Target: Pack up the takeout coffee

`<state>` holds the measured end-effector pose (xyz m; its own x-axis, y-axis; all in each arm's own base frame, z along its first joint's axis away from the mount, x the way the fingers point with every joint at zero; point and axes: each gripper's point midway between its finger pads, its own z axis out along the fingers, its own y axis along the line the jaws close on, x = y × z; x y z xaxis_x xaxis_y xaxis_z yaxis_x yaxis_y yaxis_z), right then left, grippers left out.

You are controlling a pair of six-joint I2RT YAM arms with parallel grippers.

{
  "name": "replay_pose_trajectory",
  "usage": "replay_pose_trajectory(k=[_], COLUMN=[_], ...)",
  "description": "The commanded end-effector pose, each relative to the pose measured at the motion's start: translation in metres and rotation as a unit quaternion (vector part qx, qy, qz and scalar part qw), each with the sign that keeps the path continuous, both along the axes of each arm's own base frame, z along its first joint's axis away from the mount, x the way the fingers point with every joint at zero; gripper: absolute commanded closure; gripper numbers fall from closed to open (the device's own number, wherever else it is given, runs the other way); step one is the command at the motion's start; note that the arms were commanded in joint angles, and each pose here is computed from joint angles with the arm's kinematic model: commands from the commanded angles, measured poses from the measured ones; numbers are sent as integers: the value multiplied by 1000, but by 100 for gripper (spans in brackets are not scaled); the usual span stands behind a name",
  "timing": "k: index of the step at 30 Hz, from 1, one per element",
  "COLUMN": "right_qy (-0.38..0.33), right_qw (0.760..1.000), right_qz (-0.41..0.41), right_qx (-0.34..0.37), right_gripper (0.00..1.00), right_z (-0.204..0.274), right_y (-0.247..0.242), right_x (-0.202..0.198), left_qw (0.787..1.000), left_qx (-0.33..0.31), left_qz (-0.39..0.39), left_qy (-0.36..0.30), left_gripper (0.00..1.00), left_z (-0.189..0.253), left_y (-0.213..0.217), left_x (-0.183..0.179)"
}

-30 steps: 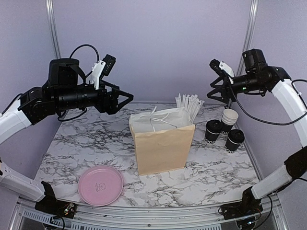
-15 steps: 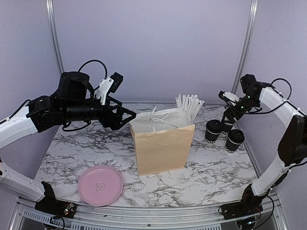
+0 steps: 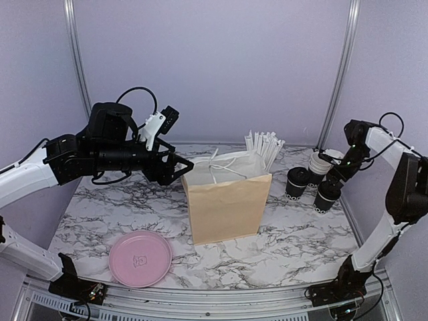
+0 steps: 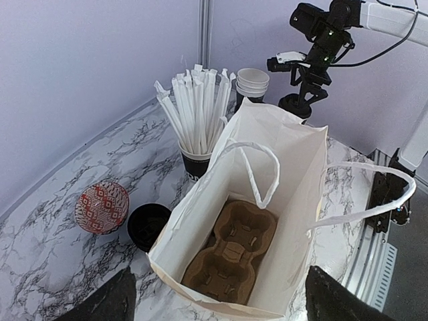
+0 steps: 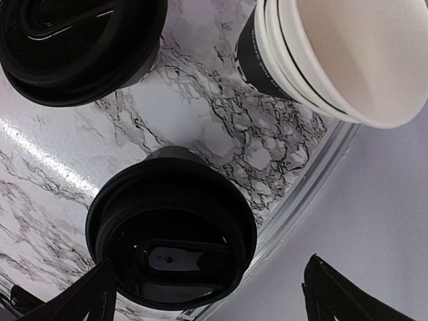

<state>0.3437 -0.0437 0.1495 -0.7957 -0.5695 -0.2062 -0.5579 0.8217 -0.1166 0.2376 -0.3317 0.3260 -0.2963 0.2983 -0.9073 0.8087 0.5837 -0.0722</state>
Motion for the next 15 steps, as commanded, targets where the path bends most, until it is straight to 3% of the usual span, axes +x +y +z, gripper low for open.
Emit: replay_pose_trajectory(k=[1,8,15], right_qy=[8,20,7], right_qw=[1000,999,998], right_qz=[7,14,12], right_qx=[13,42,55], right_gripper=[7,16,12], right_z=[-2,-3,10], right_y=[4,13,18], right_x=[1,3,3], left_qw=[1000,1000,1000], left_qx=[-14,-13,-13], left_qz=[-9,-9,-11], left_qy=[-19,-16,-16], left_gripper=[12,13,13], left_z=[14,11,11], left_y=[-3,-2,-3], left_x=[-1,-3,-3])
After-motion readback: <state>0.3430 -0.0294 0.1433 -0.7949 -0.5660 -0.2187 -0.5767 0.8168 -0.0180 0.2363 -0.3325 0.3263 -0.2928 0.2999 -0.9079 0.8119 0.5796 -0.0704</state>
